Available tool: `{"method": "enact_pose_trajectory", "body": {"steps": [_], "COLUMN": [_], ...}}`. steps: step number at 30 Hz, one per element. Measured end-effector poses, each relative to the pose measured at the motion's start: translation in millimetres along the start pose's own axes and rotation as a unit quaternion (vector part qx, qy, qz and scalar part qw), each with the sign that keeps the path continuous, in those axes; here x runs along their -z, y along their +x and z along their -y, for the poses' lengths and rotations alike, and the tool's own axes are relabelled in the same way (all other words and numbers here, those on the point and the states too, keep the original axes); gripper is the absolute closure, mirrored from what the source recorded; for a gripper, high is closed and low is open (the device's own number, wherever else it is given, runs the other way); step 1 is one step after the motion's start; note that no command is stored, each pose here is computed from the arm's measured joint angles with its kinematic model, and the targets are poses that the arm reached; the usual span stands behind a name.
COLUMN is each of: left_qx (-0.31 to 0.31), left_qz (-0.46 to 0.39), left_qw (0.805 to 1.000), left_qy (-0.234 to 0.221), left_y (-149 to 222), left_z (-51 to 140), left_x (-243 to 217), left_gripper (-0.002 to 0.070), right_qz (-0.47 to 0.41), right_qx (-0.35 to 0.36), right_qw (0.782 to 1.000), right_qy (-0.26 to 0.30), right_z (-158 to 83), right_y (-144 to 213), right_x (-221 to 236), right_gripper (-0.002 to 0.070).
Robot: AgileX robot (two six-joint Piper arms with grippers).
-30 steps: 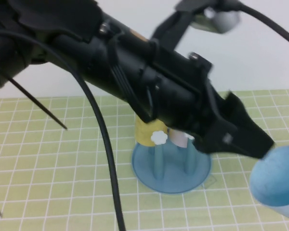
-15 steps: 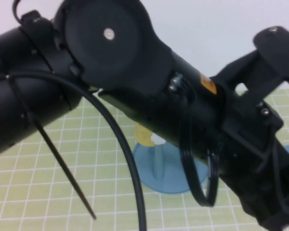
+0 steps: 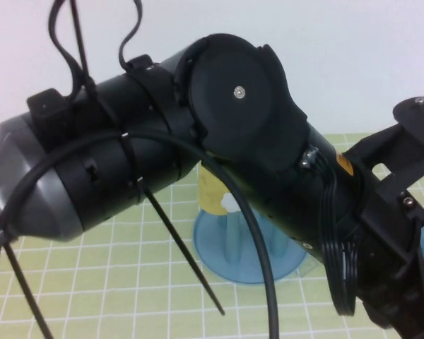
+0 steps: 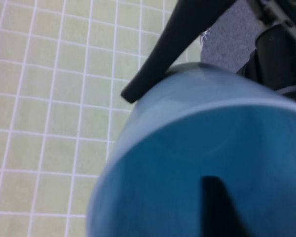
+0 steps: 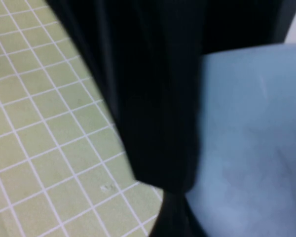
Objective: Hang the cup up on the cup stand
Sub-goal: Adjust the cup with two arms
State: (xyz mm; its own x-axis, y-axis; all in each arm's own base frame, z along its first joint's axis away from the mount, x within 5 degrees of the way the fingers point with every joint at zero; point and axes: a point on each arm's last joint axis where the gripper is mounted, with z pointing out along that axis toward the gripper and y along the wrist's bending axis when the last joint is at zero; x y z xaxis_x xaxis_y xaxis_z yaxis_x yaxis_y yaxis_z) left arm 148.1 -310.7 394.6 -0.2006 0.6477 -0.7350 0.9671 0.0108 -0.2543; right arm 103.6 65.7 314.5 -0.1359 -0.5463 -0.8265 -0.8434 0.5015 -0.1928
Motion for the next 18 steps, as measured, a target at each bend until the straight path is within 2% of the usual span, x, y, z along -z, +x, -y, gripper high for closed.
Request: {"method": "enact_pose_trajectory", "body": {"steps": [2, 7, 13, 18], "left_qx": [-0.001, 0.004, 0.011, 0.023], "left_qz": [0.001, 0.009, 0.022, 0.022], "left_qw": [1.0, 1.0, 1.0, 0.999], "left_qy": [-0.001, 0.004, 0.008, 0.008], "left_y": [-0.1, -1.7, -3.8, -4.0], "left_z": [-0.3, 0.6, 0.7, 0.6], "left_x": [-0.3, -0.3, 0.2, 0.2], "left_gripper": [0.0673, 0.0675, 0.0675, 0.0675], "right_qz": [0.0, 0.004, 0.012, 0.006], "right_qx": [-0.001, -0.01, -0.019, -0.045], "right_qw": [1.0, 1.0, 1.0, 0.999], "right_qy": [0.001, 0.001, 0.012, 0.016], "right_z": [0.2, 0.0, 2.5, 3.2], "right_y": [-0.1, -0.8, -2.2, -1.1], "right_x": [0.0, -0.1, -0.4, -0.5], "right_gripper": [0.0103, 0.01, 0.001, -0.0013]}}
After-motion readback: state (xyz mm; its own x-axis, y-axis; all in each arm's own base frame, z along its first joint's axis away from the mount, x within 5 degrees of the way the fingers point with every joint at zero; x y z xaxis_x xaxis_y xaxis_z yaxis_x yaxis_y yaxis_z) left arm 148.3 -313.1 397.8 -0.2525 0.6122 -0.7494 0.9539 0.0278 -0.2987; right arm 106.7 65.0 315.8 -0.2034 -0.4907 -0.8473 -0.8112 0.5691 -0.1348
